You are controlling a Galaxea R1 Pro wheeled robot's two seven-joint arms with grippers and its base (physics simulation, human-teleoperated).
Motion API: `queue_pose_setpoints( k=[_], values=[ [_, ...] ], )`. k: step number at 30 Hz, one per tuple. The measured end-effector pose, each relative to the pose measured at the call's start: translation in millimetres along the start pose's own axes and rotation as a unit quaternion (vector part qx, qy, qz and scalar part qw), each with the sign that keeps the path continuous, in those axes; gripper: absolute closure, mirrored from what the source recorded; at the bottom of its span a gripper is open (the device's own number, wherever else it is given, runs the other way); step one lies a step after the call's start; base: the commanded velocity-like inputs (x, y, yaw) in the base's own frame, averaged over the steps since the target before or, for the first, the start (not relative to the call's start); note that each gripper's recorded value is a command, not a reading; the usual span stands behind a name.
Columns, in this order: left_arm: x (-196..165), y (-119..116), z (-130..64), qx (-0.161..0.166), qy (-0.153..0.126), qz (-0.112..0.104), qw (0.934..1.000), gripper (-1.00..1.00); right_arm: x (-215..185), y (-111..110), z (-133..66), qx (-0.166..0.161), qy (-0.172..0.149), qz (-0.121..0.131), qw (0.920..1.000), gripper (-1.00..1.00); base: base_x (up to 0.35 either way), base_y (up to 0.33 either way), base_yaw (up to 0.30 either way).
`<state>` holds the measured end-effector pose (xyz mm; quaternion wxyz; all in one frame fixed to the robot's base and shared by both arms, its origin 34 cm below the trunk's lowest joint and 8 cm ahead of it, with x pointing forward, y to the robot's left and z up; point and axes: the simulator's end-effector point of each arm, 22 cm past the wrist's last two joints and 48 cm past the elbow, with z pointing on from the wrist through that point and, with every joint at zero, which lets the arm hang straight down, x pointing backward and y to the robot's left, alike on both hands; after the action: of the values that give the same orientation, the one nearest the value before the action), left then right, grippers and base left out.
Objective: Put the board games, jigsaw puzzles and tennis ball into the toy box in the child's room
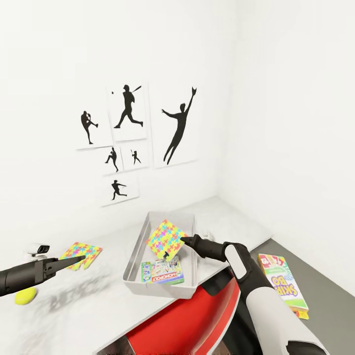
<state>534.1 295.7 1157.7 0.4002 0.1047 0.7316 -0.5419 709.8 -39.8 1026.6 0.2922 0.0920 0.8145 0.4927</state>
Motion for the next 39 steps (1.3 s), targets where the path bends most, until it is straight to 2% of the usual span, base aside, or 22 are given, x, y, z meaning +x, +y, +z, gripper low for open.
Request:
queue_pose_setpoints(
  k=[39],
  values=[
    [13,25,7.0,-0.009,0.013,-0.028,0.9995,-1.0,15,-30,19.2,0.026,0.015,0.016,0.9994,1.0,0.0,0.0,0.0]
  ],
)
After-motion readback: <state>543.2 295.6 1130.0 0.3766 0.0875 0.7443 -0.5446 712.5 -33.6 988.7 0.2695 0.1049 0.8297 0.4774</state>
